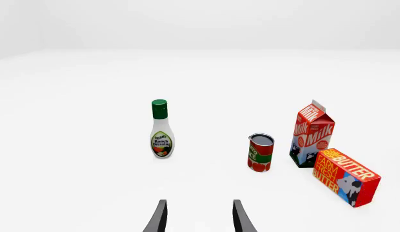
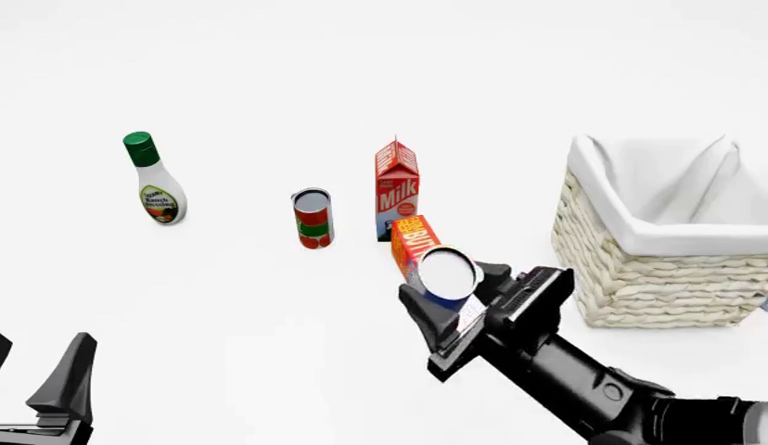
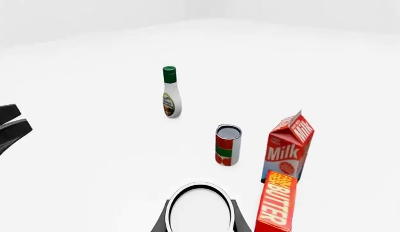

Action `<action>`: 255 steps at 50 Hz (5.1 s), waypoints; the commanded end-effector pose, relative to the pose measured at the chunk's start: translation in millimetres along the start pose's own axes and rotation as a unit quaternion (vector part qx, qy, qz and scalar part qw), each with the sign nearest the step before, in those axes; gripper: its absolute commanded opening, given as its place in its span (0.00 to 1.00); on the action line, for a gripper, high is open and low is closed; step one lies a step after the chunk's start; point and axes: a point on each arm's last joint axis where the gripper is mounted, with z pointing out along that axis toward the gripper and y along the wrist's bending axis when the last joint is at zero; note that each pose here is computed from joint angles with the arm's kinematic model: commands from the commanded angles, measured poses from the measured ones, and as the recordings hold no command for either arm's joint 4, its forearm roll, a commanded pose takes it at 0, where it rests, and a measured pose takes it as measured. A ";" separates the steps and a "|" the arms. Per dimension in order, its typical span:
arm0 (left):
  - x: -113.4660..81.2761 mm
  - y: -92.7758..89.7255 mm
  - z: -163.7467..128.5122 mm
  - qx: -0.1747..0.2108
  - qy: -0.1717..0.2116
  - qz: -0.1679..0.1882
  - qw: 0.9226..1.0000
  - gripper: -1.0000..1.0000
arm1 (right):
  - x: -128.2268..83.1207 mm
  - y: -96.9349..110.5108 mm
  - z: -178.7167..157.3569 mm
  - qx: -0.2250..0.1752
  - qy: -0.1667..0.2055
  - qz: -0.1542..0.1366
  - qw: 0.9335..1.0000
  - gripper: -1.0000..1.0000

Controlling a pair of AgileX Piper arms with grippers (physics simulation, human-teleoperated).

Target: Pick the alphabet soup and place it in the basket.

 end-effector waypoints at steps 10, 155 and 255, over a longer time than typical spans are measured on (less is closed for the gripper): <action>0.0 0.0 0.0 0.000 0.000 0.000 1.000 1.00 | -78.5 -9.4 -72.4 0.031 -0.104 -0.015 0.994 0.00; 0.0 0.0 0.0 0.000 0.000 0.000 1.000 1.00 | -178.3 -179.0 -100.2 0.432 0.053 -0.122 0.892 0.00; 0.0 0.0 0.0 0.000 0.000 0.000 1.000 1.00 | -109.5 -235.9 -65.8 0.396 0.249 -0.110 0.877 0.00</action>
